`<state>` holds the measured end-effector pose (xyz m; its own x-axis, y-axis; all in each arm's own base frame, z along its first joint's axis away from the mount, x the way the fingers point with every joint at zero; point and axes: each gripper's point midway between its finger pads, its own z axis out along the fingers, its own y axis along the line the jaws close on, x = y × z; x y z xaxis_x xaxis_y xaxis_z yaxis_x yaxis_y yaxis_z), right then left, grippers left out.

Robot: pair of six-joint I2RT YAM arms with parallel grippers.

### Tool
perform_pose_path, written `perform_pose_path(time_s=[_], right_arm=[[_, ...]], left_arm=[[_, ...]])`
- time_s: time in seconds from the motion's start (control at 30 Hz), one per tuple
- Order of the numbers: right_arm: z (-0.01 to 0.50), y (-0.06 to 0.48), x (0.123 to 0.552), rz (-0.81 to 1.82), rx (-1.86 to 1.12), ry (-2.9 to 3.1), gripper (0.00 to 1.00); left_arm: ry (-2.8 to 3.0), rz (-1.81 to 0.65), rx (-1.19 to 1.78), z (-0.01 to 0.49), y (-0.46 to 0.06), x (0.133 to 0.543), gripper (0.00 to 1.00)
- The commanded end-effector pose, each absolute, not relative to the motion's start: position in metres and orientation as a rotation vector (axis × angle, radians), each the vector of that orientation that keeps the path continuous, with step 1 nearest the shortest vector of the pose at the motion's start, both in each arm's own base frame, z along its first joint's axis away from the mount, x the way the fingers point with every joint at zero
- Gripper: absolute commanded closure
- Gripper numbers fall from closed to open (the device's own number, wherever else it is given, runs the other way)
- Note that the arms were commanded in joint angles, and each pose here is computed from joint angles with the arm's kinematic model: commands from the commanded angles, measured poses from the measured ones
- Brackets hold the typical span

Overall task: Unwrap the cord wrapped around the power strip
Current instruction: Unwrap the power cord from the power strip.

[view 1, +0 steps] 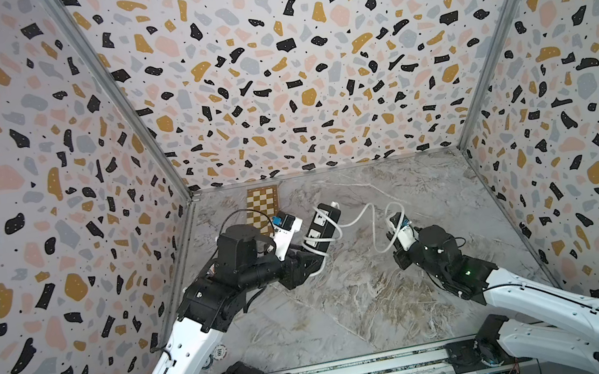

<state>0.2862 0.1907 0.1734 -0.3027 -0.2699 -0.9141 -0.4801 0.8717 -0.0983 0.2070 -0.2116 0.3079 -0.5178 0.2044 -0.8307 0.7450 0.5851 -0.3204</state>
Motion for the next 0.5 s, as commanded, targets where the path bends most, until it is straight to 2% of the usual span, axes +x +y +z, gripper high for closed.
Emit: perform_pose_path(time_s=[0.0,0.2,0.47], right_arm=[[0.173,0.181,0.303,0.185,-0.417,1.919,1.0],[0.152,0.148,0.346,-0.069,-0.335,2.006,1.0],[0.188,0.09,0.426,-0.461,-0.28,1.947,1.0]], left_arm=[[1.827,-0.88,0.712,0.368,-0.214,0.217,1.0],[1.788,-0.864,0.696,0.393,-0.21,0.216,1.0],[1.787,-0.808,0.664,0.401,-0.201,0.218,1.0]])
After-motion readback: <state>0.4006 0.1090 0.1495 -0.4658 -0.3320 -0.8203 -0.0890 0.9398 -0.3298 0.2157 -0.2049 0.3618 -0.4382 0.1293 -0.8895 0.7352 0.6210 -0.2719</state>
